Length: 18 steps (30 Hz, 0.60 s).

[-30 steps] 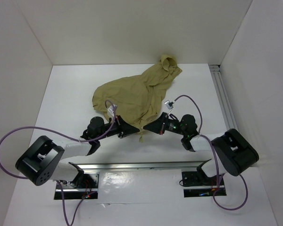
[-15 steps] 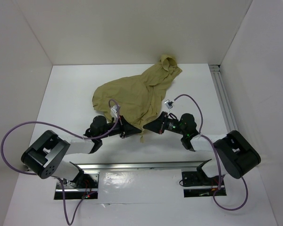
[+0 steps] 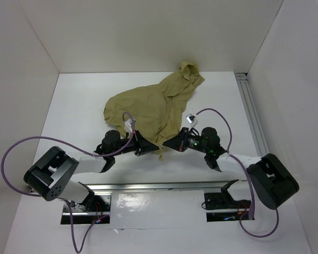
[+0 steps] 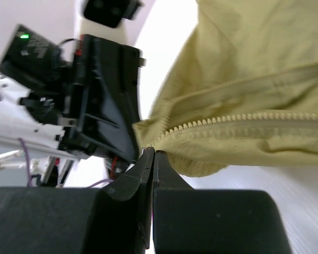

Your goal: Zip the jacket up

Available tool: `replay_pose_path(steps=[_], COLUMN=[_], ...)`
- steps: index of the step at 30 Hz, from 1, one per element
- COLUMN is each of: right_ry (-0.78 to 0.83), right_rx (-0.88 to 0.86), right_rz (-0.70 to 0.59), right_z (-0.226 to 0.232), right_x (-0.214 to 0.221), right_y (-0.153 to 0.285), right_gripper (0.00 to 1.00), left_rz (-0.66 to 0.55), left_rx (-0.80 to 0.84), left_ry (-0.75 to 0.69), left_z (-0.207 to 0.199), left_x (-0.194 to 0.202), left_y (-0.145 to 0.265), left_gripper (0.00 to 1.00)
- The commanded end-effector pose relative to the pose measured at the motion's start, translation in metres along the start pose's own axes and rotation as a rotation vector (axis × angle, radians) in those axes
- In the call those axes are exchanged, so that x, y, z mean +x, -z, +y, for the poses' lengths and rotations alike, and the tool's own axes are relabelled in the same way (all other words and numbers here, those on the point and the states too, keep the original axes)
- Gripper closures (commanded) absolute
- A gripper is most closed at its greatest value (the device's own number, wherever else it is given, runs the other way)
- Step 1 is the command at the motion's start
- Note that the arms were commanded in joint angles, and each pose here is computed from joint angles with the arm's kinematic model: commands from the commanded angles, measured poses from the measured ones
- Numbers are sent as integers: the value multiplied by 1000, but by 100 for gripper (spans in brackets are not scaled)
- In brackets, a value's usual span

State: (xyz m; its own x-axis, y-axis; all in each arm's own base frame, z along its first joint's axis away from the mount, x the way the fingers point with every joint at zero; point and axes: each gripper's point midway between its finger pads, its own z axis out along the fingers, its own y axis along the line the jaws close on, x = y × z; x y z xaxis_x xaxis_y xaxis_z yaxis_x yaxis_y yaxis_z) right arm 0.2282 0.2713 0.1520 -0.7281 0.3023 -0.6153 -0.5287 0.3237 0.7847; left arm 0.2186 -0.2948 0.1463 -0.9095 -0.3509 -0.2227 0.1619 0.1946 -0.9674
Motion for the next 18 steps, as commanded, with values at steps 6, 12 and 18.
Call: replay_pose_path(steps=[6,12,18], right_ry=[-9,-33,-52], right_rx=[217,213,178], right_rz=[-64,-71,-105], right_z=[-29,-27,-16], right_x=[-12,-6,-13], right_y=[5,10,10], right_gripper=[99,100,100], left_rz=[101,131,133], left_rx=[-6,-58,-64], left_ry=[-51,-54,-50], left_z=[-2,15,20], left_x=[19,26,26], left_y=[-5,-11,-14], left_gripper=[100,100,100])
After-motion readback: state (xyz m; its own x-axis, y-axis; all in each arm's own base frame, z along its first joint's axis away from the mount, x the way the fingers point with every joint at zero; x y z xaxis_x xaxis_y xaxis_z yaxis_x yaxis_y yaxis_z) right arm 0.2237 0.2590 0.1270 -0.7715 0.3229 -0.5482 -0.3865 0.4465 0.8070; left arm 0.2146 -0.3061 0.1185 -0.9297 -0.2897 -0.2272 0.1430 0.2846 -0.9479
